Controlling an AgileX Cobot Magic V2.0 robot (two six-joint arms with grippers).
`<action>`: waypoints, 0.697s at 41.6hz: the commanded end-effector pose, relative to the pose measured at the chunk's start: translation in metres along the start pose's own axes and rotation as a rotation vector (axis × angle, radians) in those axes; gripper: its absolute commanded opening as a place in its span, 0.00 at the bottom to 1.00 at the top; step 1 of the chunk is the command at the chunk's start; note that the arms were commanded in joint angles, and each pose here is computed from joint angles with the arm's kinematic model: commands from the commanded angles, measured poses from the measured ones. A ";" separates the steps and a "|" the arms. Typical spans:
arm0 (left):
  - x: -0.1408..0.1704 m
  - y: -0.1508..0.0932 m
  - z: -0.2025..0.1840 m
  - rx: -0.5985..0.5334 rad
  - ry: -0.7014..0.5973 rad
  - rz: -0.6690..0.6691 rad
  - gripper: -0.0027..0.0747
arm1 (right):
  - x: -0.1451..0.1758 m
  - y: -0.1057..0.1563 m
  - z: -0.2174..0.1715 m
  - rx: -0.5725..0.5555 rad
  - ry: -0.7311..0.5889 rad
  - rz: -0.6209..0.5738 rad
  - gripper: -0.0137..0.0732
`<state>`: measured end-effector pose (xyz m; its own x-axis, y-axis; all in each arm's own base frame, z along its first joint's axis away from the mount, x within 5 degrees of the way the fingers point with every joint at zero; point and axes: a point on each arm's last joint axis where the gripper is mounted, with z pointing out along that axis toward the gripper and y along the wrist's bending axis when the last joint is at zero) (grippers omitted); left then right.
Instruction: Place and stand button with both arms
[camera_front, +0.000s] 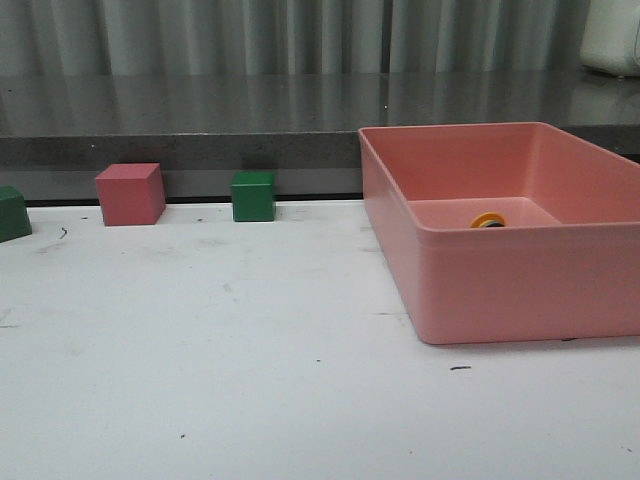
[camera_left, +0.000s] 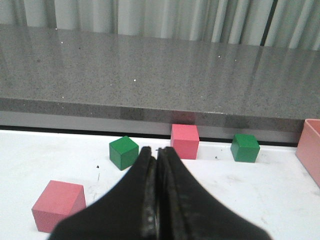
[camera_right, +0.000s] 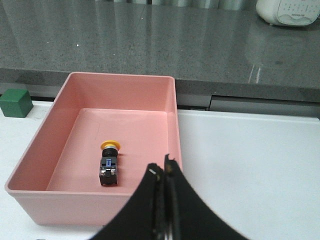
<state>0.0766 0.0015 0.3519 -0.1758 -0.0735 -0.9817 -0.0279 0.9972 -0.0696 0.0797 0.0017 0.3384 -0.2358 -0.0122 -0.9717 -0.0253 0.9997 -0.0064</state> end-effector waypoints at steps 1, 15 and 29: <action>-0.014 -0.002 0.005 0.019 -0.063 -0.007 0.01 | -0.016 0.000 0.002 0.005 -0.072 -0.022 0.08; -0.013 -0.003 0.010 0.017 -0.041 -0.006 0.01 | -0.015 0.000 0.002 0.006 -0.066 -0.022 0.08; -0.012 -0.002 0.010 0.012 -0.034 0.004 0.06 | -0.015 0.000 0.002 0.006 -0.059 -0.022 0.23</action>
<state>0.0872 0.0014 0.3479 -0.2236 -0.0731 -0.9719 -0.0314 0.9972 -0.0678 0.0833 0.0018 0.3365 -0.2579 -0.0131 -0.9661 -0.0252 0.9997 -0.0068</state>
